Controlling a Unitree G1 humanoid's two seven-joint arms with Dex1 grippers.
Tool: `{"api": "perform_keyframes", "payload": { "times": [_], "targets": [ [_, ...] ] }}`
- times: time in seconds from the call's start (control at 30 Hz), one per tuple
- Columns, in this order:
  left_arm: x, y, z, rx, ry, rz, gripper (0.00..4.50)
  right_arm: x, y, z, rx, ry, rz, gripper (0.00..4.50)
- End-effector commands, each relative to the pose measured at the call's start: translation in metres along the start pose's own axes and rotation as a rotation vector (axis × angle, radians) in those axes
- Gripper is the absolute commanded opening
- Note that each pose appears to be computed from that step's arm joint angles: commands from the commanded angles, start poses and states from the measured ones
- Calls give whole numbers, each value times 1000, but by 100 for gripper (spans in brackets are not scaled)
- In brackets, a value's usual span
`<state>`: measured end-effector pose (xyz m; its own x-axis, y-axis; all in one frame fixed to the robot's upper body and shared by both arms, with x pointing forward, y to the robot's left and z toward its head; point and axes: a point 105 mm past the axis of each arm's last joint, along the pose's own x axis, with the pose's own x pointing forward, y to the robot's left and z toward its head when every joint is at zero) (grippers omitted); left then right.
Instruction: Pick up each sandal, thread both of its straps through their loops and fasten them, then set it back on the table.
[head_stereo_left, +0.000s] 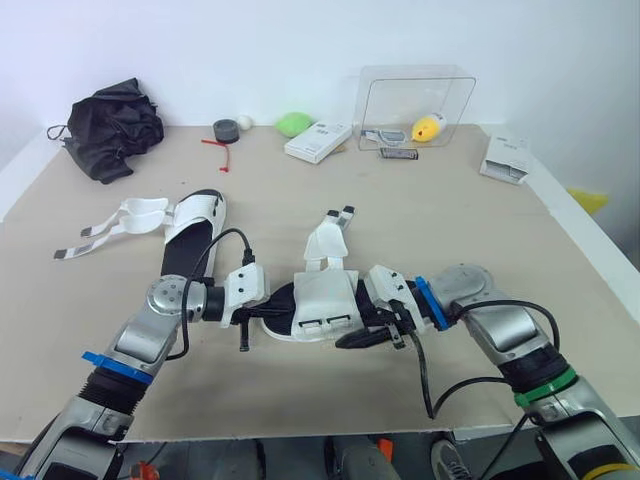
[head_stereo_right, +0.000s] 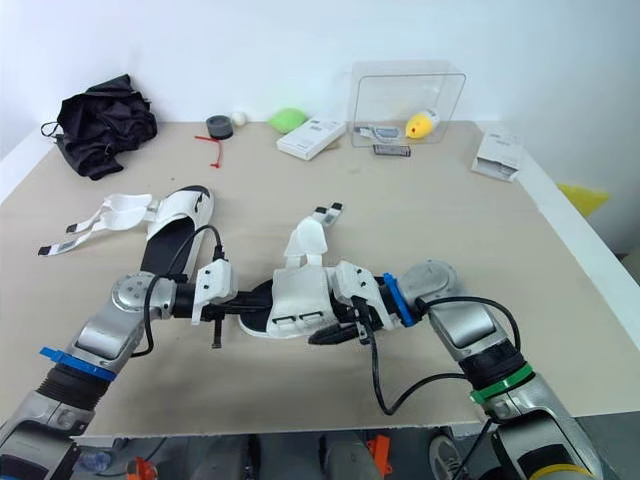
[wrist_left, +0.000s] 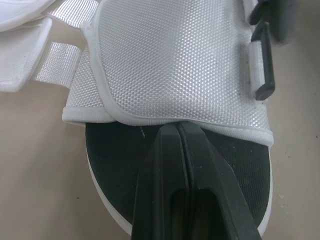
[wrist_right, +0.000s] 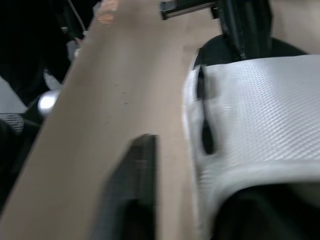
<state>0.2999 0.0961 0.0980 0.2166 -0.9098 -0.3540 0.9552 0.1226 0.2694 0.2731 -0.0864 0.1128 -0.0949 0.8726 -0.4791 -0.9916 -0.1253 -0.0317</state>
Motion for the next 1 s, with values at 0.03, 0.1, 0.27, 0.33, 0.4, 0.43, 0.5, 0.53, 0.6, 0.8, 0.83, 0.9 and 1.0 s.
{"api": "perform_keyframes", "payload": {
  "times": [0.03,0.1,0.27,0.33,0.4,0.43,0.5,0.53,0.6,0.8,0.83,0.9,1.0],
  "targets": [
    [3,-24,-37,-104,115,-83,0,-5,1,-5,40,15,-19,349],
    [4,-27,-39,-115,115,-93,0,-8,0,-6,53,24,-44,444],
    [4,-29,-43,-121,122,-97,0,-33,5,2,138,-22,-93,444],
    [4,-30,-43,-126,118,-97,0,-50,5,8,147,-62,-139,444],
    [4,-31,-43,-131,114,-94,0,-66,3,15,163,-105,-201,444],
    [4,-31,-44,-132,113,-94,0,-73,2,19,165,-124,-222,444],
    [5,-32,-45,-134,112,-93,0,-93,-3,30,152,-173,-299,444],
    [7,-32,-45,-131,105,-91,0,-106,-12,39,149,-223,-366,444],
    [9,-31,-45,-123,100,-82,0,-120,-27,50,150,-280,-469,444],
    [13,-26,-51,-88,103,-48,0,-125,-71,57,342,-387,-662,444],
    [13,-26,-51,-82,102,-47,0,-121,-76,55,395,-389,-666,444],
    [14,-26,-51,-79,97,-50,0,-112,-84,53,528,-410,-646,444],
    [15,-25,-51,-71,95,-53,0,-101,-92,45,704,-385,-598,444]
  ]
}}
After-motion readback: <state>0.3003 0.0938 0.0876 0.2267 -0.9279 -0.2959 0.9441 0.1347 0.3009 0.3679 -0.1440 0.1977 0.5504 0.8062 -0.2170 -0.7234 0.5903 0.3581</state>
